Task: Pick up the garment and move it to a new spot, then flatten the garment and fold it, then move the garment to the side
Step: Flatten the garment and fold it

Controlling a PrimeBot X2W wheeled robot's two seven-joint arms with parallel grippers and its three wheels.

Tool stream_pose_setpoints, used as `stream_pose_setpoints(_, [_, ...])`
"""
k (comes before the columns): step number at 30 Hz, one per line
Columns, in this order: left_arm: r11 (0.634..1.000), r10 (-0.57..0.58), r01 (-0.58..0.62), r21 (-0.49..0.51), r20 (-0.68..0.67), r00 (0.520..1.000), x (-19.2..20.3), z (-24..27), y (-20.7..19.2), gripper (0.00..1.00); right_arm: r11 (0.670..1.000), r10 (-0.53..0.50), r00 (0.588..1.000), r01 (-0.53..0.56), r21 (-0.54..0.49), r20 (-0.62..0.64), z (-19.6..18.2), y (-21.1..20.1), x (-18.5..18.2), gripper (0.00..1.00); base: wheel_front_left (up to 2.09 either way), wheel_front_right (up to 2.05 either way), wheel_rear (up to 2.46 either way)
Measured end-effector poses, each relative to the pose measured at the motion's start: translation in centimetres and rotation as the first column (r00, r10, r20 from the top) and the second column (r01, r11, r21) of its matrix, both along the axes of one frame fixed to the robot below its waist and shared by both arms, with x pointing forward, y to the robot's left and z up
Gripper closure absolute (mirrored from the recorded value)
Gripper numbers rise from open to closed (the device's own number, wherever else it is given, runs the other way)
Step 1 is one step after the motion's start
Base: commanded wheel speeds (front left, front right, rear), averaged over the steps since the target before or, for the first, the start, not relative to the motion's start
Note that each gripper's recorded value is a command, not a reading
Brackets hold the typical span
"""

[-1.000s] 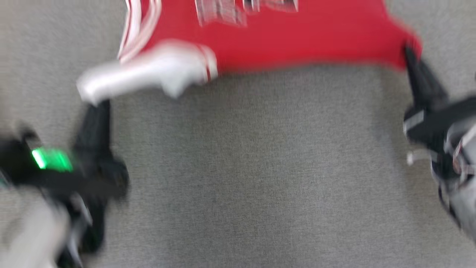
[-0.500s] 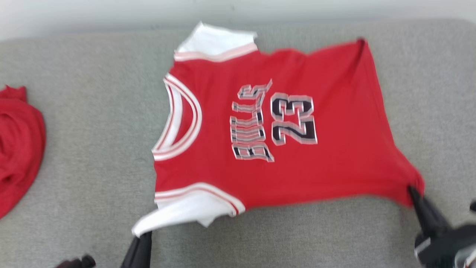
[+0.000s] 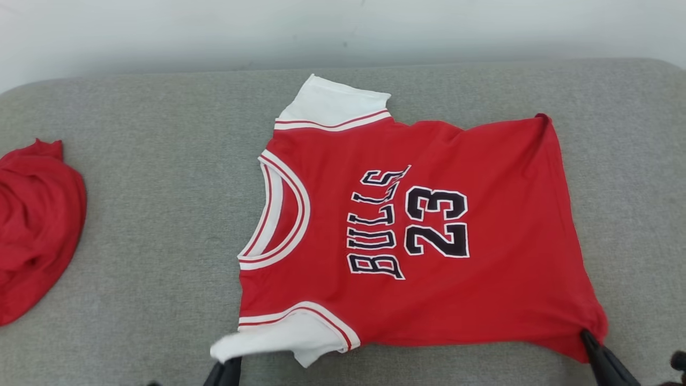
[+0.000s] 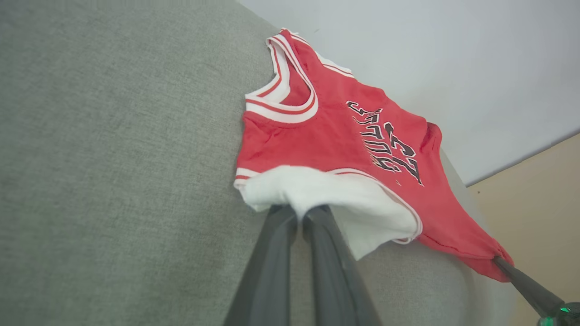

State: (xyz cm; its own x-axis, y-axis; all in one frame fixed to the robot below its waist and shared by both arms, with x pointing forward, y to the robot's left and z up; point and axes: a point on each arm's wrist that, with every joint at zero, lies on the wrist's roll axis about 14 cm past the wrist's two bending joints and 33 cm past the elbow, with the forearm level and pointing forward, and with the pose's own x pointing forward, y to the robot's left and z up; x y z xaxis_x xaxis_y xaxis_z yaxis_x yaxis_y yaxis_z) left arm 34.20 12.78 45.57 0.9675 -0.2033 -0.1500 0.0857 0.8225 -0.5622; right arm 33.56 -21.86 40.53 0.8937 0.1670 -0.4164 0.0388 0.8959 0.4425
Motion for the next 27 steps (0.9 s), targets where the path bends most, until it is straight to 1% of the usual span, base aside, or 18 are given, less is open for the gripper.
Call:
stream_pose_setpoints(6, [0.988, -0.134, 0.126, 0.090, 0.088, 0.987, 3.5, 2.2, -1.4, 1.00, 0.999, 0.011, 1.000, -0.012, 0.045, 0.025, 1.8, 1.3, 2.1, 1.00, 0.00, 0.00, 0.00])
stream_pose_setpoints(9, [0.976, -0.189, 0.173, 0.135, 0.114, 0.975, 5.8, 3.1, -1.7, 1.00, 0.997, 0.005, 1.000, -0.007, 0.074, 0.027, 2.4, 1.4, 3.4, 1.00, 0.00, 0.00, 0.00])
stream_pose_setpoints(12, [0.965, -0.224, 0.200, 0.170, 0.139, 0.965, 8.2, 4.0, -2.0, 1.00, 0.997, 0.010, 1.000, -0.011, 0.075, 0.009, 2.5, 1.1, 4.5, 1.00, 0.00, 0.00, 0.00])
stream_pose_setpoints(18, [0.943, -0.284, 0.260, 0.208, 0.091, 0.955, 12.1, 2.8, -2.9, 1.00, 0.996, -0.020, 1.000, 0.019, 0.090, 0.012, 2.9, 0.6, 7.8, 1.00, 0.00, 0.00, 0.00])
stream_pose_setpoints(23, [0.938, -0.287, 0.269, 0.219, 0.052, 0.957, 14.0, 1.3, -3.2, 1.00, 0.996, -0.034, 0.999, 0.033, 0.083, 0.008, 2.6, 0.4, 9.3, 1.00, 0.00, 0.00, 0.00])
stream_pose_setpoints(24, [0.940, -0.282, 0.265, 0.216, 0.051, 0.958, 14.3, 1.1, -3.2, 1.00, 0.997, -0.034, 0.999, 0.033, 0.073, 0.015, 2.6, 0.4, 9.6, 0.60, 0.00, 0.00, 0.00])
stream_pose_setpoints(25, [0.943, -0.270, 0.255, 0.215, 0.044, 0.962, 14.5, 0.7, -3.0, 1.00, 0.997, -0.041, 0.999, 0.039, 0.065, 0.031, 2.8, 0.3, 10.0, 0.00, 0.00, 0.00, 0.00])
stream_pose_setpoints(26, [0.946, -0.256, 0.239, 0.218, 0.053, 0.965, 14.7, 0.7, -2.8, 0.22, 0.997, -0.053, 0.998, 0.050, 0.059, 0.042, 2.9, 0.1, 10.3, 0.00, 0.00, 0.00, 0.00])
stream_pose_setpoints(27, [0.945, -0.252, 0.232, 0.231, 0.062, 0.966, 14.9, 0.7, -2.7, 0.00, 0.997, -0.060, 0.997, 0.058, 0.047, 0.053, 3.0, -0.1, 10.4, 0.00, 0.00, 0.00, 0.00])
